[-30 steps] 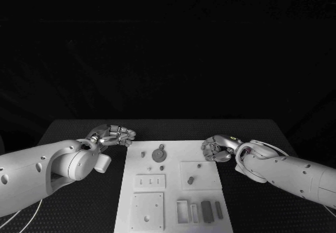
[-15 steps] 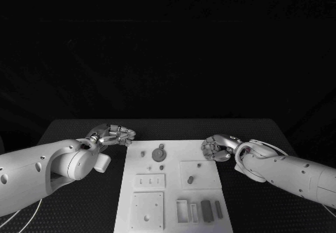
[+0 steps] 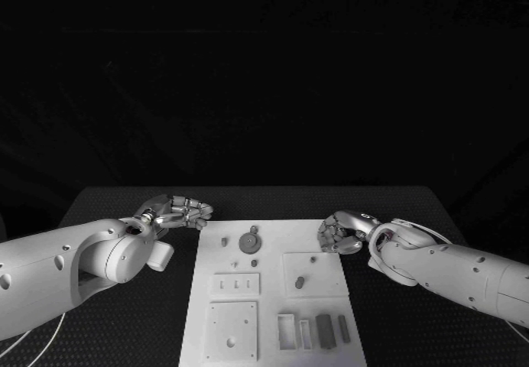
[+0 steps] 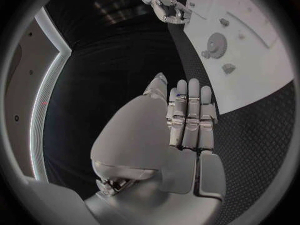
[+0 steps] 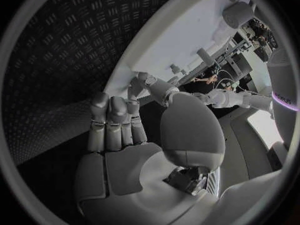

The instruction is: Assemble the parts on the task board

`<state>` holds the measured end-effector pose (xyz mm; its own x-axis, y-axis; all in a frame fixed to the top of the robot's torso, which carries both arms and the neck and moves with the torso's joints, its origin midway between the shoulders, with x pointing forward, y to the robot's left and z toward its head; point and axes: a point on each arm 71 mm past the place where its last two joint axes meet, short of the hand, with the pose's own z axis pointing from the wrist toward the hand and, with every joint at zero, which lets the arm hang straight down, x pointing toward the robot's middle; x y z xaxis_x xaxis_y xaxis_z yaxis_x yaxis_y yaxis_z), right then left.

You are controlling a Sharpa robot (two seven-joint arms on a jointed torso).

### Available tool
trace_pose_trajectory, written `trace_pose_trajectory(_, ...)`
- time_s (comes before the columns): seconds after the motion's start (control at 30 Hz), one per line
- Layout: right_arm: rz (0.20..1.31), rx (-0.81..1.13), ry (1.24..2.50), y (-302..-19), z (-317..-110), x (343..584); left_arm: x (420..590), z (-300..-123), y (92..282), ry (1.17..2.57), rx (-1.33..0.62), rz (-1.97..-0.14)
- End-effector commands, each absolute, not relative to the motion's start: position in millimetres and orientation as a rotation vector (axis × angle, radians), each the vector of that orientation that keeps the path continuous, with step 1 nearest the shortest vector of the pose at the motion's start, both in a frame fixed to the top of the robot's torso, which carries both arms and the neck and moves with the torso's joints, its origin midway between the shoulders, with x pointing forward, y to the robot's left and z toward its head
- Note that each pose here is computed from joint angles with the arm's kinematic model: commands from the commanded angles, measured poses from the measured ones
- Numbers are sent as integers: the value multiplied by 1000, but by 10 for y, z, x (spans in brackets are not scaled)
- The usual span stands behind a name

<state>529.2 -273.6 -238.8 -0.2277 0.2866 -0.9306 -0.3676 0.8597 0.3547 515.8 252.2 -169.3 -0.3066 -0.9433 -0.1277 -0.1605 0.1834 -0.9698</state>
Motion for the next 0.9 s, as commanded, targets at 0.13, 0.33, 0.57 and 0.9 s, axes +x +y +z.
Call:
trace_pose_trajectory(0.13, 605, -68, 1692, -2722, -2397, 5284, 5152, -1686, 2503, 1651, -1049, -1220)
trace_pose_trajectory(0.33, 607, -60, 1682, -2720, -2389, 5284, 5150, -1686, 2501, 1652, -1049, -1221)
trace_pose_trajectory(0.57, 609, -38, 1675, -2722, -2377, 5276, 5153, -1692, 2505, 1659, -1049, -1209)
trace_pose_trajectory(0.9, 611, -1, 1649, -2626, -2163, 5312, 5136, -1707, 2438, 1733, -965, -1178)
